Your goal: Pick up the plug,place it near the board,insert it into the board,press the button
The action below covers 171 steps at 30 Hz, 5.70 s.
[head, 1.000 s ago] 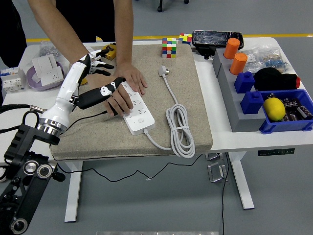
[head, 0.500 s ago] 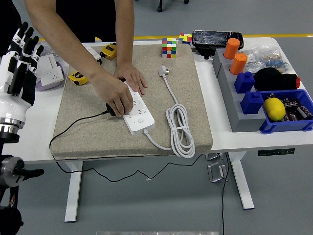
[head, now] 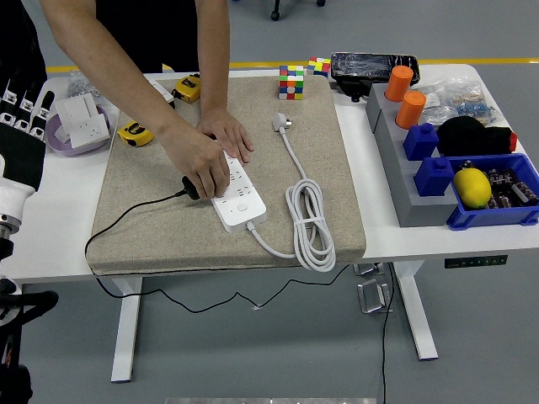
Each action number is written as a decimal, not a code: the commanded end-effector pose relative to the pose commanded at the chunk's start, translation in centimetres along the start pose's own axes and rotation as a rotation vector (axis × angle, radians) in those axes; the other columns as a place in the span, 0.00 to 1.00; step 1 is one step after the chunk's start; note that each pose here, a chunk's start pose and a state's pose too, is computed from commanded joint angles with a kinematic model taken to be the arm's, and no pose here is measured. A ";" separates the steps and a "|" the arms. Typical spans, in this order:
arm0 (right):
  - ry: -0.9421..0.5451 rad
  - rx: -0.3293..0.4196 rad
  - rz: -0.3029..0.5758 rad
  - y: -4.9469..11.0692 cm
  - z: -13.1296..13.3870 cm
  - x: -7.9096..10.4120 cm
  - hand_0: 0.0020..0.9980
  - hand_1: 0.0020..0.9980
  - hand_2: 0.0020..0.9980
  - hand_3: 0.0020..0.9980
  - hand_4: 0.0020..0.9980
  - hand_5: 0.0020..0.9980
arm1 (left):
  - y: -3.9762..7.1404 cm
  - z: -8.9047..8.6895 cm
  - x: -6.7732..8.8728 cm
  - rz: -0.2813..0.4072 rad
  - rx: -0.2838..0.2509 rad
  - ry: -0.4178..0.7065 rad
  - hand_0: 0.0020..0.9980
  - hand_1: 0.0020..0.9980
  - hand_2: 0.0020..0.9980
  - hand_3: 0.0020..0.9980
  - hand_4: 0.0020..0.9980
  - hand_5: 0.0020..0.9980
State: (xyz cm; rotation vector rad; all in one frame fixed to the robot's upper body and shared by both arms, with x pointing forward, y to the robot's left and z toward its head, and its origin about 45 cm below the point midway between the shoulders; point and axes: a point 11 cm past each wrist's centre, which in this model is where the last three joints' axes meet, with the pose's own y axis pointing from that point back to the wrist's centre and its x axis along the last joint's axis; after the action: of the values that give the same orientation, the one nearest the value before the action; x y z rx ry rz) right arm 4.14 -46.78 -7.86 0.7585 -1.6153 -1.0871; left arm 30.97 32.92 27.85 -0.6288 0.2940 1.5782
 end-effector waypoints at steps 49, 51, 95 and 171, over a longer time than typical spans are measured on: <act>-0.024 0.027 0.022 0.2 -1.1 0.2 1.00 0.88 0.81 0.82 1.00 1.00 | 2.5 -5.1 -4.0 -0.351 -0.072 -1.605 0.14 0.00 0.12 0.84 0.60 0.00; -0.022 0.031 0.023 0.2 -1.2 0.1 1.00 0.88 0.81 0.82 1.00 1.00 | 2.7 -5.9 -4.6 -0.386 -0.058 -1.592 0.14 0.00 0.12 0.84 0.60 0.00; -0.020 0.029 0.041 0.2 -1.1 0.4 1.00 0.87 0.80 0.82 1.00 1.00 | 0.4 -19.1 -3.0 -0.678 0.400 -1.656 0.14 0.00 0.16 0.88 0.65 0.00; -0.029 0.034 0.039 0.2 -1.4 0.3 1.00 0.87 0.80 0.82 1.00 1.00 | -1.5 -15.1 -7.4 -0.668 0.237 -1.587 0.16 0.01 0.18 0.85 0.64 0.00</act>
State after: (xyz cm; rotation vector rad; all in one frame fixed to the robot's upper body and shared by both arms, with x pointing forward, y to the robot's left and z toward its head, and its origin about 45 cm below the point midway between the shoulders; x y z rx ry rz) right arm 5.37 -47.37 -7.41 0.7331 -1.6704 -1.0498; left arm 35.70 18.76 20.01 0.7354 -0.8313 0.9579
